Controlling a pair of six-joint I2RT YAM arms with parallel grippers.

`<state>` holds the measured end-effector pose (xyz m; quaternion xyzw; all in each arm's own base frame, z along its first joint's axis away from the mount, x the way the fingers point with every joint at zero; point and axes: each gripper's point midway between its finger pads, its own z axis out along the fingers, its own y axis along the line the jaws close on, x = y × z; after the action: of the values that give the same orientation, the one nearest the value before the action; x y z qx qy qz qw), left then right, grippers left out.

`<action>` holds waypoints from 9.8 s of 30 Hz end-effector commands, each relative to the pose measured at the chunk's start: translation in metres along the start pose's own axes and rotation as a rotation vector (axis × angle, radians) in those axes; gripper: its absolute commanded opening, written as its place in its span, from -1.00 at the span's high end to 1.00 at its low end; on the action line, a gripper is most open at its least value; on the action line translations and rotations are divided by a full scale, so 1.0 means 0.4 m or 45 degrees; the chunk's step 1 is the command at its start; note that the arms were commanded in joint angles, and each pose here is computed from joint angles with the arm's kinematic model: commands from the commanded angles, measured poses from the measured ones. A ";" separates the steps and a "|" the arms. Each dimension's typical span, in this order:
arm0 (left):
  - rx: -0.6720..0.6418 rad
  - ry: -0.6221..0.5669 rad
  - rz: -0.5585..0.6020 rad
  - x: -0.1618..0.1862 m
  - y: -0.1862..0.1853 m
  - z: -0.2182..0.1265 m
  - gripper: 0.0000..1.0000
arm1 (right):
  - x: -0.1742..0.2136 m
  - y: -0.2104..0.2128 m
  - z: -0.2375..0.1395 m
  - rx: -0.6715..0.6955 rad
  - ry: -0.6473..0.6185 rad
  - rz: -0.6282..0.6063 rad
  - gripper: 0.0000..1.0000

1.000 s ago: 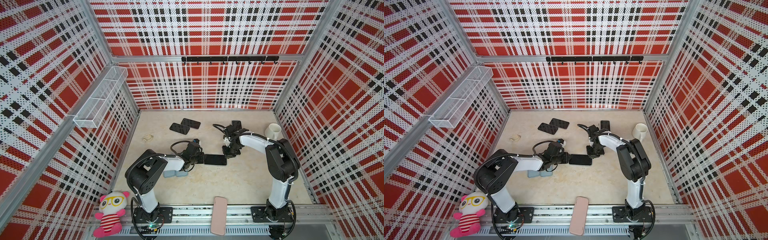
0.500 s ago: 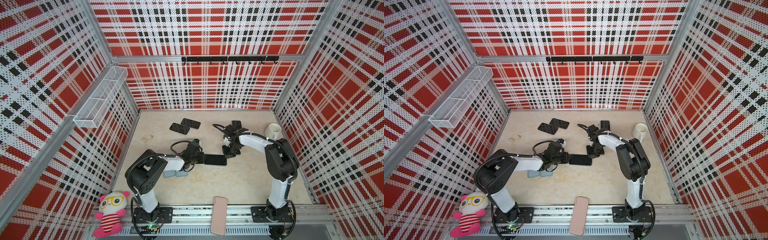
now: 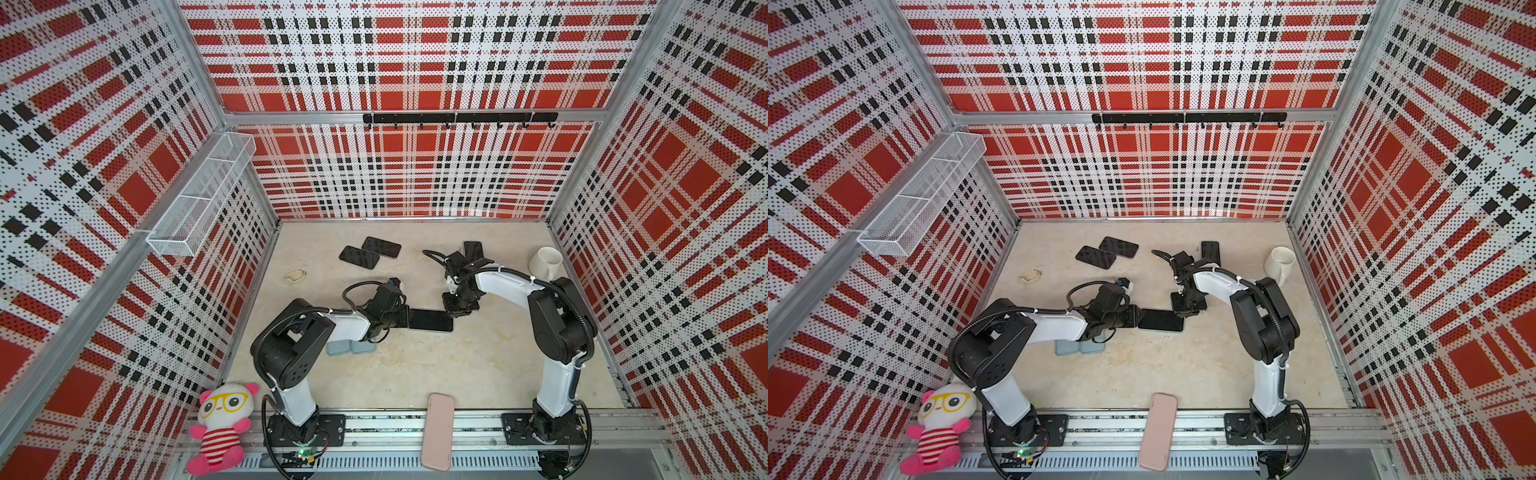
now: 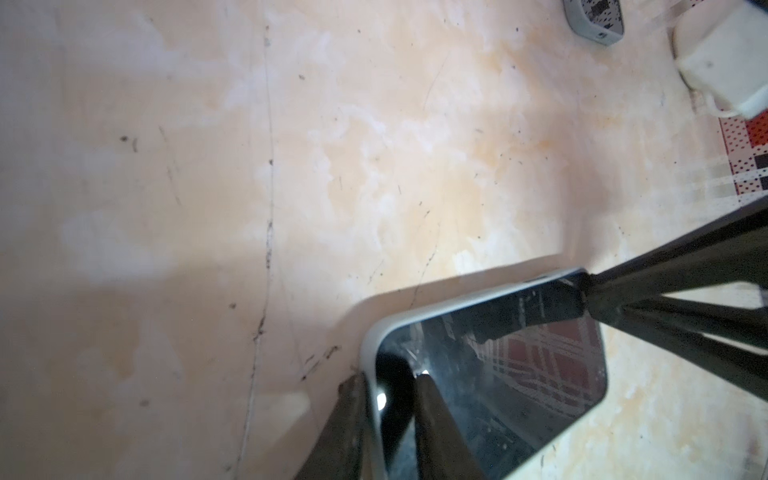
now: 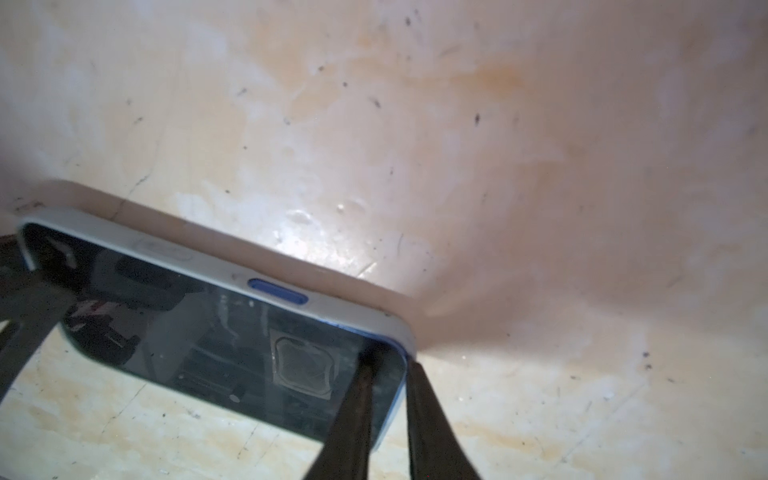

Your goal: Put the phone into the phone case

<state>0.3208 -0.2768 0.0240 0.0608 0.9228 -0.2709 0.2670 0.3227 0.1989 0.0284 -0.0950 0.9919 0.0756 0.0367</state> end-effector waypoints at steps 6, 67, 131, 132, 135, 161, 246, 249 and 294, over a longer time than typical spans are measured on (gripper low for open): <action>-0.072 0.095 0.027 0.053 0.031 0.007 0.44 | 0.002 -0.025 0.005 0.036 0.011 -0.012 0.36; -0.285 -0.325 0.253 -0.455 0.074 -0.357 -0.51 | 0.018 0.129 -0.070 -0.072 -0.154 -1.594 -1.00; -0.297 -0.523 0.225 -0.496 0.070 -0.487 -0.52 | -0.202 0.029 -0.186 0.342 -0.658 -0.208 -0.08; -0.296 -0.521 0.225 -0.495 0.069 -0.485 -0.52 | -0.215 0.013 -0.184 0.347 -0.671 -0.147 -0.06; -0.295 -0.539 0.224 -0.499 0.067 -0.491 -0.52 | -0.267 -0.027 -0.177 0.303 -0.756 0.059 0.03; -0.323 -0.560 0.206 -0.505 0.101 -0.497 -0.52 | -0.552 -0.131 -0.013 0.356 -0.826 0.245 0.07; -0.626 0.440 0.023 0.050 0.263 -0.199 0.27 | 0.120 -0.109 -0.192 -0.180 -0.702 -0.020 -0.81; -0.598 0.435 0.014 0.057 0.259 -0.183 0.42 | 0.121 -0.112 -0.189 -0.175 -0.702 -0.017 -0.80; -0.248 0.670 1.081 -0.085 0.041 0.021 -0.28 | 0.162 -0.077 -0.216 -0.308 -0.693 -0.022 -0.94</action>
<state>0.3597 -0.2696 0.0361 0.4657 0.8737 -0.0204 0.1392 0.2628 0.1487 0.1044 -0.0890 0.9260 0.2205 0.2931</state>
